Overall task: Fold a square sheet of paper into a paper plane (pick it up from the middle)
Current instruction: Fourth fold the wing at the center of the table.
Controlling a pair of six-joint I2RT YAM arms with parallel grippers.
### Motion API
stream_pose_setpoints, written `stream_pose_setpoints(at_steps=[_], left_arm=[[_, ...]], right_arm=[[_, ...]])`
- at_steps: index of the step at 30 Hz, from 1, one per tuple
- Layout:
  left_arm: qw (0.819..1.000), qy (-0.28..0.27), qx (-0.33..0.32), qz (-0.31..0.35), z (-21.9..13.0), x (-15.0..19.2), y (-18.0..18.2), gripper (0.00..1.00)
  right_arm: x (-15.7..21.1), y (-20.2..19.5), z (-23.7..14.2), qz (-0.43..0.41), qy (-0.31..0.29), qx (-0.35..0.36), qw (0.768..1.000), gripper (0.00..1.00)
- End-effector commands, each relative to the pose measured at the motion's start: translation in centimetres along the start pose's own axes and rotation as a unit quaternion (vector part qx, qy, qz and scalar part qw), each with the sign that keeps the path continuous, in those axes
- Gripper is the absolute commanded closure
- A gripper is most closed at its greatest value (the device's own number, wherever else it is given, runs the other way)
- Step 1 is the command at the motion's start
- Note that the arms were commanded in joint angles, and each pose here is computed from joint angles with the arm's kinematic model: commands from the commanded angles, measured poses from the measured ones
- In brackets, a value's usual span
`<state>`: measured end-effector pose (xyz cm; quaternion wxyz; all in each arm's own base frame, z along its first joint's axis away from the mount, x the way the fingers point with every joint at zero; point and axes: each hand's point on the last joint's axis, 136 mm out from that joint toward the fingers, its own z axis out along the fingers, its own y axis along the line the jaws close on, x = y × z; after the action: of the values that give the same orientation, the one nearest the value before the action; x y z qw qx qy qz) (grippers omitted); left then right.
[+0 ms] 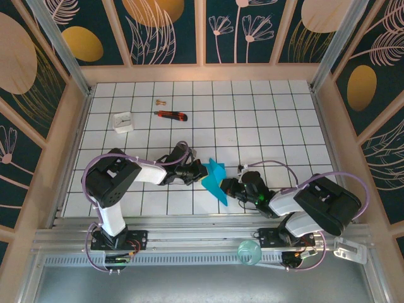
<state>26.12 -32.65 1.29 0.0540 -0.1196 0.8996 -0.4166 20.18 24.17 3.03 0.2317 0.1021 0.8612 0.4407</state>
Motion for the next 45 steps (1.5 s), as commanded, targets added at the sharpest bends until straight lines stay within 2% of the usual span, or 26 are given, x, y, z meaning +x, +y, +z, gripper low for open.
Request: stream_pose_setpoints(at_steps=[1,12,20,33,40,45], left_arm=[[0.999,0.006,-0.046,-0.005,0.0,1.0,2.9,0.96],[0.999,0.005,-0.048,-0.002,0.0,0.9,2.8,0.96],[0.999,0.001,-0.049,-0.002,-0.1,0.8,2.8,0.95],[0.999,-0.002,-0.051,-0.003,-0.2,0.7,2.9,0.95],[0.999,-0.026,-0.034,0.020,-1.3,-0.4,0.5,0.85],[0.998,-0.046,-0.030,0.038,-2.1,-1.1,-0.9,0.76]], right_arm=[[0.1,-0.7,-0.1,0.015,-0.001,0.004,1.000,0.98],[0.3,-1.1,0.1,0.020,0.005,0.009,1.000,0.99],[-0.9,1.8,0.5,-0.042,0.004,0.000,0.999,0.98],[-0.1,1.5,1.4,-0.059,0.033,0.004,0.998,0.97],[0.5,0.1,1.6,-0.110,0.055,0.043,0.991,0.98],[0.4,0.4,1.5,-0.132,0.063,0.046,0.988,0.98]])
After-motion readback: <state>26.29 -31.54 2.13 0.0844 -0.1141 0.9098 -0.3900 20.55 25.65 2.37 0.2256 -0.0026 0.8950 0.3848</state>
